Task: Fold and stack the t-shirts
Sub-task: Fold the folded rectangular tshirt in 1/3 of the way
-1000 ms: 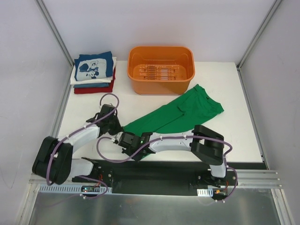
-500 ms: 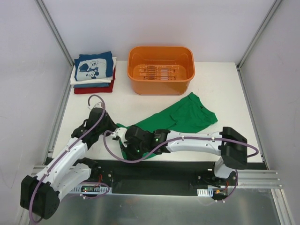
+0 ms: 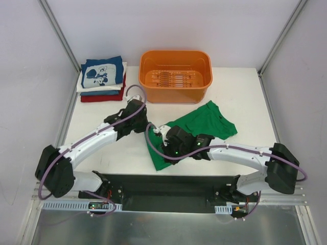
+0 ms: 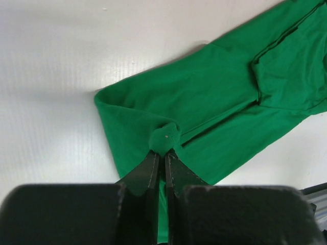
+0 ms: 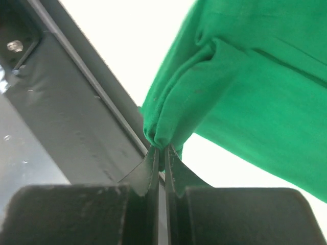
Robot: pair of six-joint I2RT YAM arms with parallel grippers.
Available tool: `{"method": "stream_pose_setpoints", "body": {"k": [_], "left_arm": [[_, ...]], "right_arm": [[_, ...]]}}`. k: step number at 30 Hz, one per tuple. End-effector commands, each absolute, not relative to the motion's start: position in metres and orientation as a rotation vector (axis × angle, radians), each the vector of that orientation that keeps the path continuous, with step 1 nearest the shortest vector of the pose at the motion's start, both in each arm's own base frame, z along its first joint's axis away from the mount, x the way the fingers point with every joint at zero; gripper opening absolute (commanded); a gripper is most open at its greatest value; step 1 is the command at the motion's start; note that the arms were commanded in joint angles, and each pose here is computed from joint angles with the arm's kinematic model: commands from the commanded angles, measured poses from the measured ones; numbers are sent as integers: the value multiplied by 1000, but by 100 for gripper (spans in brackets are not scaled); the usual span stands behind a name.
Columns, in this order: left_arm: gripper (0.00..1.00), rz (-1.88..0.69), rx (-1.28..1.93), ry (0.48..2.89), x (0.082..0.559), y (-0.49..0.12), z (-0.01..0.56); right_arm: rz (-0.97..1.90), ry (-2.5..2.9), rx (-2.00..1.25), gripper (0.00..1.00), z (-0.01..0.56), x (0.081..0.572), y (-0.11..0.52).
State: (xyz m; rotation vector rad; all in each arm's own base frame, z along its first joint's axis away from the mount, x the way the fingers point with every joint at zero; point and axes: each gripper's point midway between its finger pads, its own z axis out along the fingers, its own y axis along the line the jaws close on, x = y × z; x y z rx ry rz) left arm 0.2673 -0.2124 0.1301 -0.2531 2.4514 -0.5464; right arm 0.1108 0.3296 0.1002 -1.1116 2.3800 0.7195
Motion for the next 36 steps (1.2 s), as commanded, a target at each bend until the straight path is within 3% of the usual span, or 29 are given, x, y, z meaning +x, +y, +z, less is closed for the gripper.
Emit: {"method": "stream_pose_setpoints", "body": {"k": [1,18,32,34,36], "left_arm": [[0,-564,-228,2407,295,-241,143],[0,-655,-49,2469,348,-338,134],[1,-633,-6,2526,365,-360,101],[6,-633,-2,2528,366,-361,99],[21,-622,16,2535,366,-361,96]], "right_arm": [[658,2412,-985,1,104,126,293],[439,2530,-601,1,83,193,188],[409,2695,-452,6,44,205,172],[388,2697,-441,14,43,208,170],[330,2721,-385,24,39,210,163]]}}
